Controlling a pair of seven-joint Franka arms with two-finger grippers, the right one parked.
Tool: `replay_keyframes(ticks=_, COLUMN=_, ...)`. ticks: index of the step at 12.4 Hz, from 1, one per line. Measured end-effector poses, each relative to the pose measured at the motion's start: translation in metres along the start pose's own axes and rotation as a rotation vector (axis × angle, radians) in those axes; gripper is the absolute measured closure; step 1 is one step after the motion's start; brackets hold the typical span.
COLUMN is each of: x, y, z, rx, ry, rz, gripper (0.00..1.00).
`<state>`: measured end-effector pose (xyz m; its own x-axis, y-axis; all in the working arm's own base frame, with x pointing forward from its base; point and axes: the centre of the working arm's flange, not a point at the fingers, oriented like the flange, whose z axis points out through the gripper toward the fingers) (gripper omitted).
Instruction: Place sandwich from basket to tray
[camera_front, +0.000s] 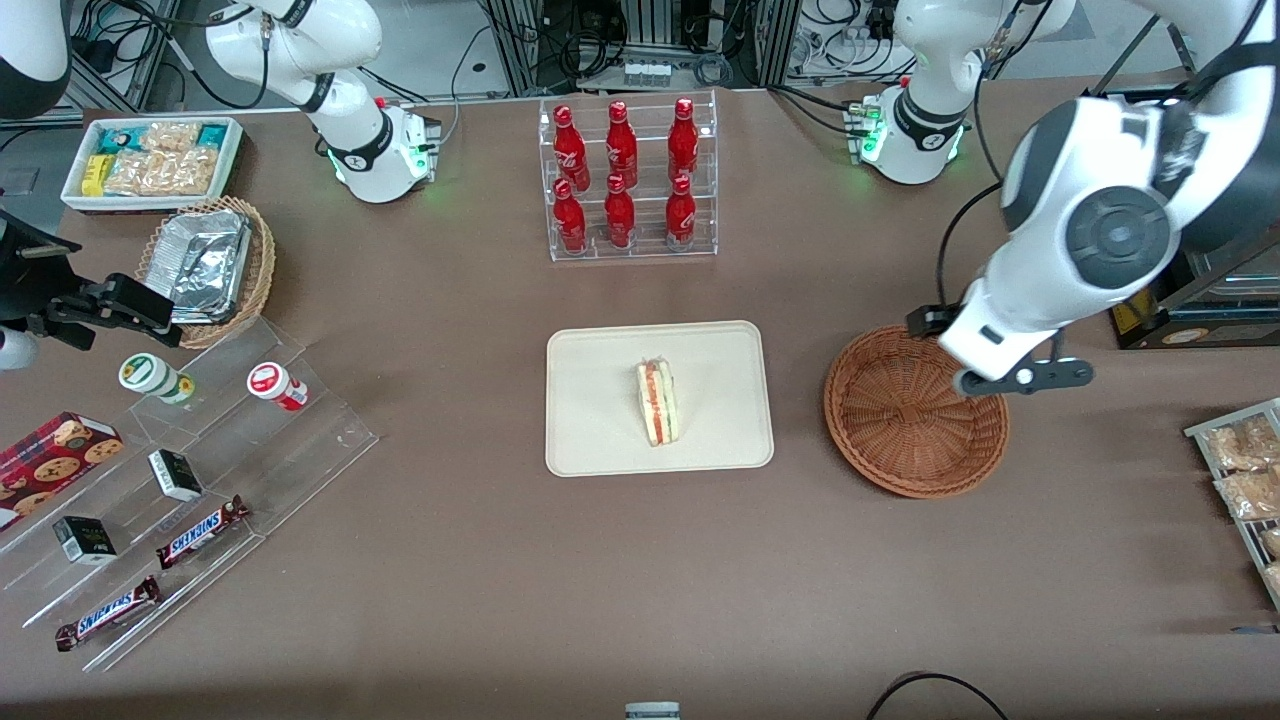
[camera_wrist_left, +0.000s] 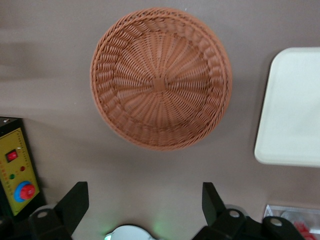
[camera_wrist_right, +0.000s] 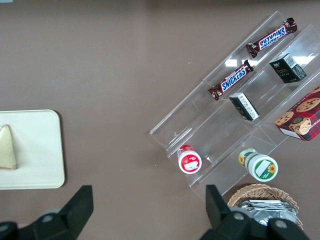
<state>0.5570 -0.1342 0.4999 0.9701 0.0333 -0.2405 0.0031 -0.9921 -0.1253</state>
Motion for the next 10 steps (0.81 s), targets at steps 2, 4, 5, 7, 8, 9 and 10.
replay_keyframes(ticks=2, x=-0.012, y=-0.027, z=-0.014, rx=-0.02, ry=-0.013, rz=0.05, gripper=0.0)
replay_keyframes(ticks=4, x=-0.02, y=-0.058, z=-0.024, rx=-0.031, ry=-0.026, rz=0.093, gripper=0.0)
replay_keyframes(ticks=5, x=-0.023, y=-0.074, z=-0.027, rx=-0.045, ry=-0.031, rz=0.107, gripper=0.0)
replay_keyframes(ticks=7, x=-0.03, y=-0.1, z=-0.032, rx=-0.062, ry=-0.038, rz=0.123, gripper=0.0)
replay_keyframes(ticks=8, x=-0.033, y=-0.111, z=-0.036, rx=-0.067, ry=-0.04, rz=0.127, gripper=0.0)
replay_keyframes(ticks=9, x=-0.037, y=-0.122, z=-0.041, rx=-0.072, ry=-0.035, rz=0.127, gripper=0.0)
replay_keyframes(ticks=10, x=-0.04, y=-0.131, z=-0.047, rx=-0.076, ry=-0.025, rz=0.123, gripper=0.0)
